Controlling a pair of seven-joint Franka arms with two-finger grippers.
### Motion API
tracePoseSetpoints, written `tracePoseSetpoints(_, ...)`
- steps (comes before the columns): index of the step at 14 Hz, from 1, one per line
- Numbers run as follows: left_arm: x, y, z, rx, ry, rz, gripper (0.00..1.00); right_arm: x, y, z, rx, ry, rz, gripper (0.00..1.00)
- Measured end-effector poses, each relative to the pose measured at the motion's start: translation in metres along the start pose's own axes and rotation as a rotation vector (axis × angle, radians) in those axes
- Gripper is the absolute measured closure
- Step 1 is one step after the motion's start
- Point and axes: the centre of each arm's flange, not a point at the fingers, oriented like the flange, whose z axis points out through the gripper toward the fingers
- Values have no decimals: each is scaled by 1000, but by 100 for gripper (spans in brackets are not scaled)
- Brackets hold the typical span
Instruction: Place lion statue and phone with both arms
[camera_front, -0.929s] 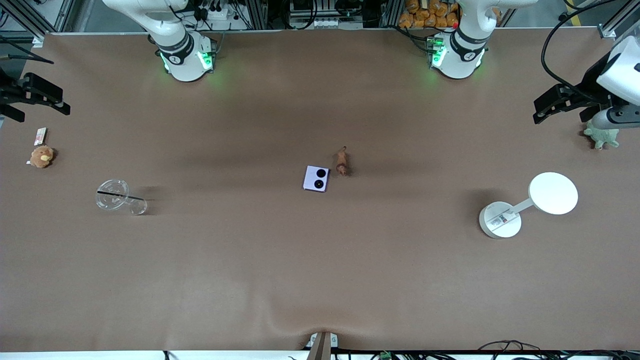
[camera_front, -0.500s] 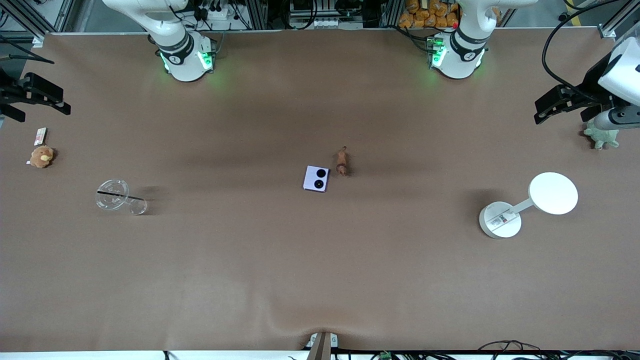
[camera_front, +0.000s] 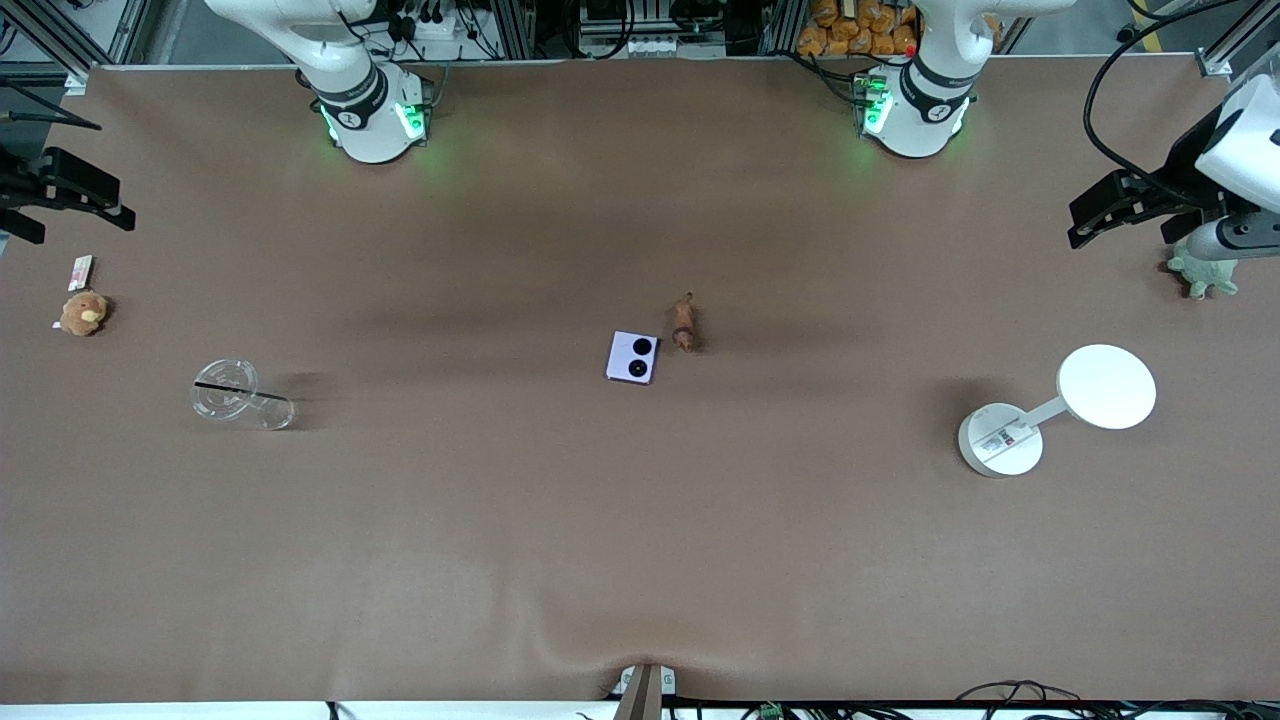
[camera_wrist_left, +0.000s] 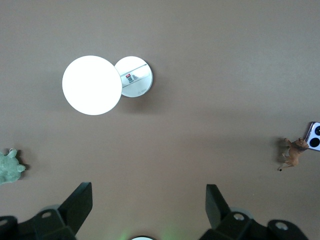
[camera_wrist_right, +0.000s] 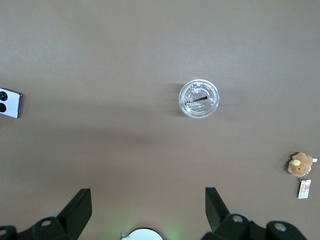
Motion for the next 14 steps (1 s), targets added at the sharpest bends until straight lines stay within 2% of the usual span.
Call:
tracePoseSetpoints(4,2,21,11,4,-23,28,0,0,0,0,0,0,1,0)
tracePoseSetpoints(8,7,113,56,11,-71,4,0,0,3,1,-1,-2,6,0)
tracePoseSetpoints(14,-8,247,122,-29,-91,-113,0,5,9,9,2,-16,15,0)
